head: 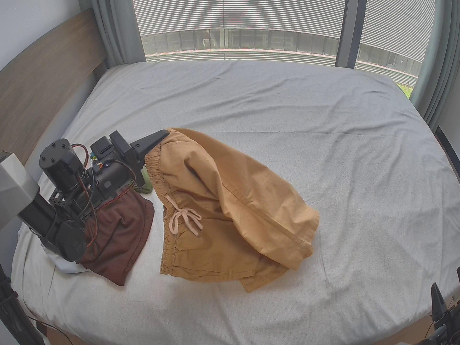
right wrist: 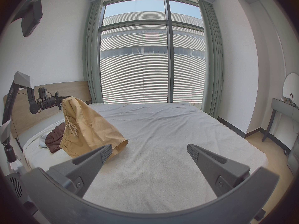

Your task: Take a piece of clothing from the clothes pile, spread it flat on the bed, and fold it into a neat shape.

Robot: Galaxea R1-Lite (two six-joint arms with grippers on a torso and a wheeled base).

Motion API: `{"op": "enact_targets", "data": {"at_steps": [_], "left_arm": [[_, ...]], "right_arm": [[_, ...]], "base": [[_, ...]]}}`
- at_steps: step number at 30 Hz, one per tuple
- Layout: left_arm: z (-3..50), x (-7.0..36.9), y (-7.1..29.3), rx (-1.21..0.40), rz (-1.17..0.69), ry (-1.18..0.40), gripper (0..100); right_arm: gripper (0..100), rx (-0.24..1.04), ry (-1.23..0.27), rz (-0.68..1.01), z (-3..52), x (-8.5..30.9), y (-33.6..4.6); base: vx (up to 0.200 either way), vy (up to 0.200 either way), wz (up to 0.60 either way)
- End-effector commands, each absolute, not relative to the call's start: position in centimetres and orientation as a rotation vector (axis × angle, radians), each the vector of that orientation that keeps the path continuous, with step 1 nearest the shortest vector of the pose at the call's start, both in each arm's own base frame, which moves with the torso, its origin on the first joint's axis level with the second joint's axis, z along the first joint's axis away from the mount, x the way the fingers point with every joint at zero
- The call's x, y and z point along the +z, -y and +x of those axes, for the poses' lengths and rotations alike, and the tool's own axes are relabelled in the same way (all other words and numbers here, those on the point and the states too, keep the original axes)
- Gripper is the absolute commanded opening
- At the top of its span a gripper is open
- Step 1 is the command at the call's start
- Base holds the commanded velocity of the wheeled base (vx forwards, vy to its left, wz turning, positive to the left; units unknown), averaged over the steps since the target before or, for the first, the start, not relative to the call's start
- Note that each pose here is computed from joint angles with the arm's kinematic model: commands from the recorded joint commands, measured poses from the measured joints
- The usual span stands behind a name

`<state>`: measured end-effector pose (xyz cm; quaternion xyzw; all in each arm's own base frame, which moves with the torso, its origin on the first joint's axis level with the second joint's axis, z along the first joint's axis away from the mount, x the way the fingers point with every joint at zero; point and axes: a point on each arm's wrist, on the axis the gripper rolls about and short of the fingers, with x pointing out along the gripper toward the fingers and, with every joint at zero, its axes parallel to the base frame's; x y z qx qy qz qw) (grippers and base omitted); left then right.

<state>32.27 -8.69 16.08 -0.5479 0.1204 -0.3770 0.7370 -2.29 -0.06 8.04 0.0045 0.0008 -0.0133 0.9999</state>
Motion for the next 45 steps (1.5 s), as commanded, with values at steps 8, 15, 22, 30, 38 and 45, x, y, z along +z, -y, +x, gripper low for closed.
{"op": "enact_targets", "data": {"at_steps": [8,15,22,30,38,45], "left_arm": [[31.5,14.1,6.0,-0.729,-1.105,-0.265,0],[31.8,12.5,4.2,-0.688,-1.073,-0.295,0],[32.0,10.6,3.3,-0.645,-0.958,-0.296,0],[32.4,8.8,2.8,-0.607,-0.881,-0.302,0],[32.3,9.1,2.2,-0.59,-0.88,-0.283,0],[32.2,9.1,3.2,-0.615,-0.876,-0.296,0]], "right_arm": [[100,-0.028,-0.009,0.006,-2.2,7.5,0.1],[100,-0.025,-0.008,0.005,-2.2,7.5,0.1],[100,-0.025,-0.006,0.005,-2.2,7.5,0.1],[100,-0.031,-0.003,0.018,-2.3,7.6,0.1],[100,-0.039,0.108,0.018,-2.7,10.0,0.1],[100,0.009,0.187,0.048,-2.4,18.8,0.1]], "base": [[0.0,0.0,0.0],[0.0,0.0,0.0],[0.0,0.0,0.0],[0.0,0.0,0.0],[0.0,0.0,0.0],[0.0,0.0,0.0]]}}
